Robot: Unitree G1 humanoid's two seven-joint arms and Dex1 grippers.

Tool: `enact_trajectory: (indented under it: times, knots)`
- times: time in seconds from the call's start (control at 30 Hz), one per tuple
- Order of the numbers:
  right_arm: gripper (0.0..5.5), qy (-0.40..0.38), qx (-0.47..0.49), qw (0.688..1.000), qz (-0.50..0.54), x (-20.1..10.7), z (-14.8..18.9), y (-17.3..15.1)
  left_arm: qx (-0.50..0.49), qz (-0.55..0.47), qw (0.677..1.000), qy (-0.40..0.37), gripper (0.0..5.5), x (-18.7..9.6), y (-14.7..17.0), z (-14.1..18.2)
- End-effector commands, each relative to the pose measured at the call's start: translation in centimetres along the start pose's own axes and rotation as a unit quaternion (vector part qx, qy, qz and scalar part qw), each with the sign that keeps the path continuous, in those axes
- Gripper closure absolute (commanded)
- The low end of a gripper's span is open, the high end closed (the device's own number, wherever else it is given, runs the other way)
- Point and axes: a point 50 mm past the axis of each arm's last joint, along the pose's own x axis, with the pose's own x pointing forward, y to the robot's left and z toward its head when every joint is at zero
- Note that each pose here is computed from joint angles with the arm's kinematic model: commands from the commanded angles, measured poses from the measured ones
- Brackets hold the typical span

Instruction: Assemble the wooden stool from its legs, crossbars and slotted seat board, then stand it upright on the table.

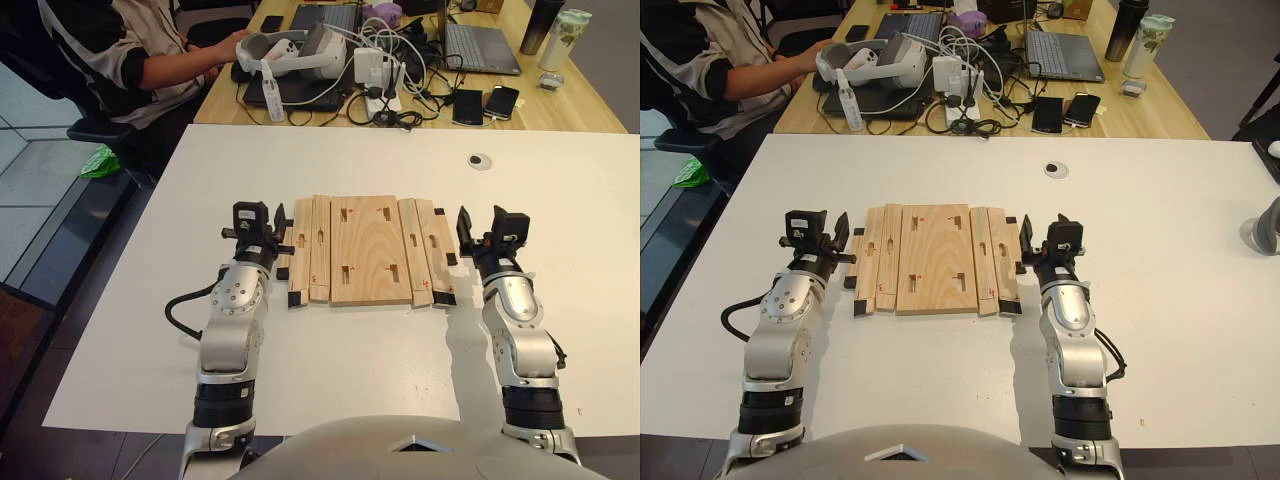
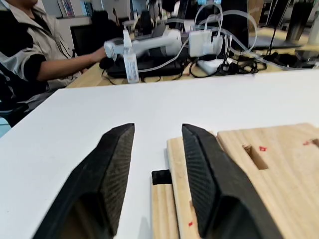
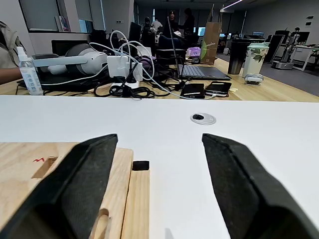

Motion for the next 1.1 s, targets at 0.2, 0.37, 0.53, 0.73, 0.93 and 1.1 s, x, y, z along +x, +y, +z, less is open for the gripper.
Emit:
enact_trajectory:
  times: [0.2, 0.37, 0.53, 0.73, 0.93, 1.1]
  knots:
    - [2.22, -0.025, 0.019, 0.999, 0.029, -0.7, 0.0, 0.6, -0.007, -0.015, 0.999, -0.052, 3.6, -1.2, -1.3, -0.3]
    - [2.22, -0.023, 0.019, 0.999, 0.026, -0.7, -0.1, 0.5, 0.005, -0.012, 0.998, -0.058, 3.6, -1.1, -1.1, -0.2]
    - [2.22, -0.021, 0.02, 0.999, 0.015, -0.6, -0.3, 0.4, 0.01, 0.01, 0.998, -0.057, 3.6, -1.0, -0.9, -0.2]
    - [2.22, -0.028, 0.011, 1.0, -0.008, -0.6, -0.5, 0.2, 0.001, 0.083, 0.994, -0.065, 3.6, -1.2, -0.8, -0.4]
    - [2.22, -0.045, -0.01, 0.999, -0.022, -0.9, -0.6, 0.1, 0.003, 0.052, 0.996, -0.077, 3.6, -1.3, -3.1, -0.4]
    - [2.22, -0.056, -0.003, 0.998, -0.01, -1.1, -0.5, 0.3, -0.003, 0.044, 0.997, -0.07, 3.6, -1.2, -2.7, -0.8]
